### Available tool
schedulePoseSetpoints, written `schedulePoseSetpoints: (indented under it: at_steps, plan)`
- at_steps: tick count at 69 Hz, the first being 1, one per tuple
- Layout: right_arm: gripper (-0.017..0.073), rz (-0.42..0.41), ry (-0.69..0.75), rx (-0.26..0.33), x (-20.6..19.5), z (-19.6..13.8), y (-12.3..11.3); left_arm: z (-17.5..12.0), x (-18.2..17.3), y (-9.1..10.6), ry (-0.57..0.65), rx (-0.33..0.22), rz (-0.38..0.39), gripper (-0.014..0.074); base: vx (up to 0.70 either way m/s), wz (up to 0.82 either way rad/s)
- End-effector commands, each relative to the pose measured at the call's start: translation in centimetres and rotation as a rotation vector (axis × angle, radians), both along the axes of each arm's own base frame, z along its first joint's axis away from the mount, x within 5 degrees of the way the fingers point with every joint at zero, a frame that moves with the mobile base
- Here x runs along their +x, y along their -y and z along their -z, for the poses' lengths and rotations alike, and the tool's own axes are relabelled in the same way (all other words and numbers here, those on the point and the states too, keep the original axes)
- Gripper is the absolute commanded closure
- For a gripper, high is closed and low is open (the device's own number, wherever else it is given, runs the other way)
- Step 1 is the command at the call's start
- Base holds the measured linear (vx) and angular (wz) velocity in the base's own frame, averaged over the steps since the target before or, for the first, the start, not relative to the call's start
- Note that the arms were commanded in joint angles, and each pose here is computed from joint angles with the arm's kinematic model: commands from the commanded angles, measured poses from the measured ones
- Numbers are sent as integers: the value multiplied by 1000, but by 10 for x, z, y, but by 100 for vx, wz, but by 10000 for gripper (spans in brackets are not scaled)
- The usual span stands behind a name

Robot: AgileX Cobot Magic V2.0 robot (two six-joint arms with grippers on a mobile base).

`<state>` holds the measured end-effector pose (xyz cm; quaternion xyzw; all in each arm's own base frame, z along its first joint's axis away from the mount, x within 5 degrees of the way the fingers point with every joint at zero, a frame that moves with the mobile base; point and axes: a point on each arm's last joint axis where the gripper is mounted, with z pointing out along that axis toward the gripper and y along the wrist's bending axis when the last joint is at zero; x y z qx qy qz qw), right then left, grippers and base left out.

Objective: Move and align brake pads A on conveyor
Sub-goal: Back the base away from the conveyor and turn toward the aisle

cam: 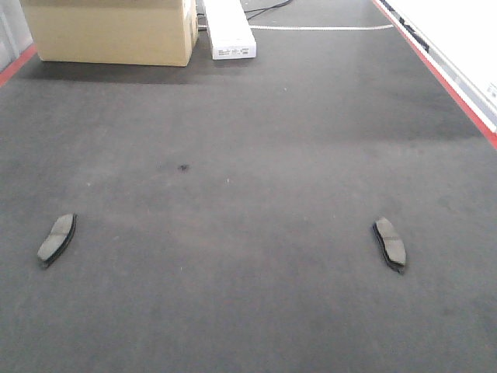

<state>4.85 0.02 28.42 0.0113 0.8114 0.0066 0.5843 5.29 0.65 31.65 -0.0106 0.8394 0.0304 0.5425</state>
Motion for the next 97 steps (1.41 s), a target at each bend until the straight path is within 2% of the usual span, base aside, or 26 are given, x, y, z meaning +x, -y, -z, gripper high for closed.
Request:
schedulePoseSetpoints:
  at_steps: [1,34,97]
  plan:
    - [-16,6,80,-16,2,-13,1,-12,2,0,75,4,6,52,-24,-2]
    - [-16,6,80,-16,2,-13,1,-12,2,0,75,4,6,52,-29,-14]
    - [-16,8,79,-25,2,-13,1,-12,2,0,75,4,6,52,-35,-48]
